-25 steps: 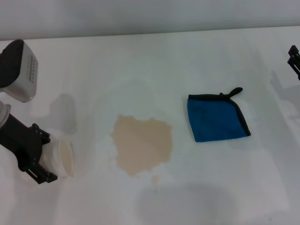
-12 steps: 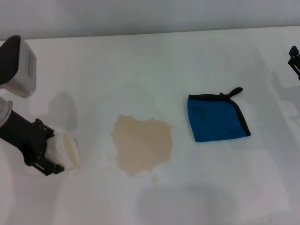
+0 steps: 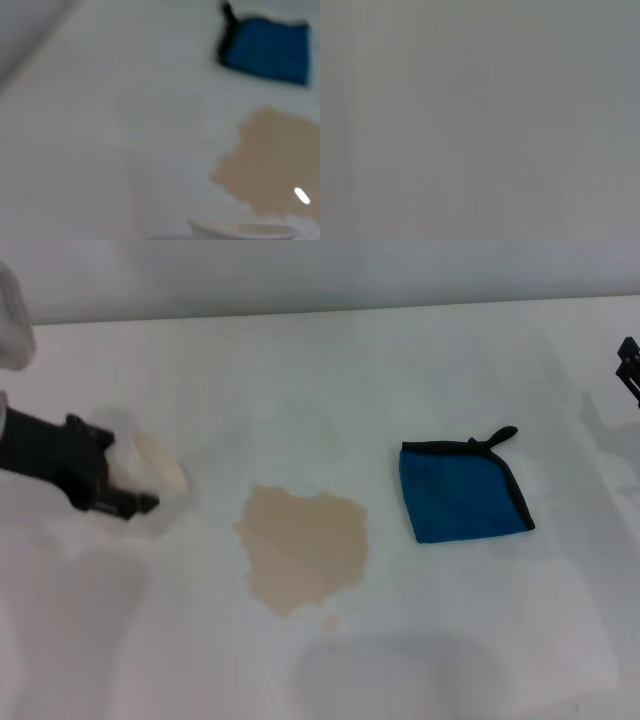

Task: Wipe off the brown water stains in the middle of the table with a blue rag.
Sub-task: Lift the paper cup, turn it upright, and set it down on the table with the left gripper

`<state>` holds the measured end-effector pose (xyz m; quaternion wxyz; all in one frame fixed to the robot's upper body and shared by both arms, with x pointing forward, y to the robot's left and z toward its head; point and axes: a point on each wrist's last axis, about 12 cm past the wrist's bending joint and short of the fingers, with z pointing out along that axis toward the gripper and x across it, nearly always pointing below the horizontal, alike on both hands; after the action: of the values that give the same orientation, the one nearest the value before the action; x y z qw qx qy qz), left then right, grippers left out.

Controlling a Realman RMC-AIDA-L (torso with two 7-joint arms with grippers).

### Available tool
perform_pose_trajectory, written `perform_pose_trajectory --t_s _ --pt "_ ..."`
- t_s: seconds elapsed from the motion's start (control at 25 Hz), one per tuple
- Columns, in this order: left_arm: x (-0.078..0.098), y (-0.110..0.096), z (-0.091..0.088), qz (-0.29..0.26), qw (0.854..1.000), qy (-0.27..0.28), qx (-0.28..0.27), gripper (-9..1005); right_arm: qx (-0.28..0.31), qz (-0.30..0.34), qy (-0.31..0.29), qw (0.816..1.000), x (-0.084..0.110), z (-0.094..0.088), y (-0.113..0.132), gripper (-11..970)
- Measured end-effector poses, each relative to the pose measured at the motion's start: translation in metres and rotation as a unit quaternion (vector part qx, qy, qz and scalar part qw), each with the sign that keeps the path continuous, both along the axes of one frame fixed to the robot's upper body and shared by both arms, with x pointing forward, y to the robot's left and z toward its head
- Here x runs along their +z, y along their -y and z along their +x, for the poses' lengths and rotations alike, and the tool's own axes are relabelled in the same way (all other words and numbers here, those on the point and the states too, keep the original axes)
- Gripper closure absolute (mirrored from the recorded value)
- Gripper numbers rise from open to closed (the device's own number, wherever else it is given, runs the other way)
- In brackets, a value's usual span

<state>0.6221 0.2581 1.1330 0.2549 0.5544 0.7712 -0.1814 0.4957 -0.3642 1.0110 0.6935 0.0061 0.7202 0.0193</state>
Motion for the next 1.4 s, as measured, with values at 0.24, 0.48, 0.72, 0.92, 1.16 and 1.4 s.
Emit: perform_pose_trajectory --t_s 0.24,0.48,0.72,0.92,1.16,1.4 --pt "0.001 -0.023 -0.002 -0.124 0.983 0.109 0.082 285 0.000 0.000 0.000 1.000 0.000 0.000 0.000 118" --pt "-0.015 -0.041 -0.019 -0.214 0.952 0.172 0.137 285 0.002 0.000 0.003 1.000 0.001 0.000 0.000 118" --pt "-0.052 -0.047 -0.055 -0.310 0.899 0.241 0.192 284 0.006 -0.001 0.004 1.000 0.001 0.001 -0.002 118" --pt "-0.079 -0.042 -0.080 -0.343 0.858 0.294 0.246 284 0.011 -0.002 0.008 1.000 0.003 0.004 -0.004 118" --pt "-0.107 -0.028 -0.099 -0.323 0.820 0.332 0.335 287 0.014 -0.003 0.009 1.000 0.004 0.006 -0.005 118" --pt "-0.120 -0.016 -0.096 -0.282 0.818 0.330 0.378 285 0.015 -0.003 0.009 1.000 0.004 0.006 -0.005 118"
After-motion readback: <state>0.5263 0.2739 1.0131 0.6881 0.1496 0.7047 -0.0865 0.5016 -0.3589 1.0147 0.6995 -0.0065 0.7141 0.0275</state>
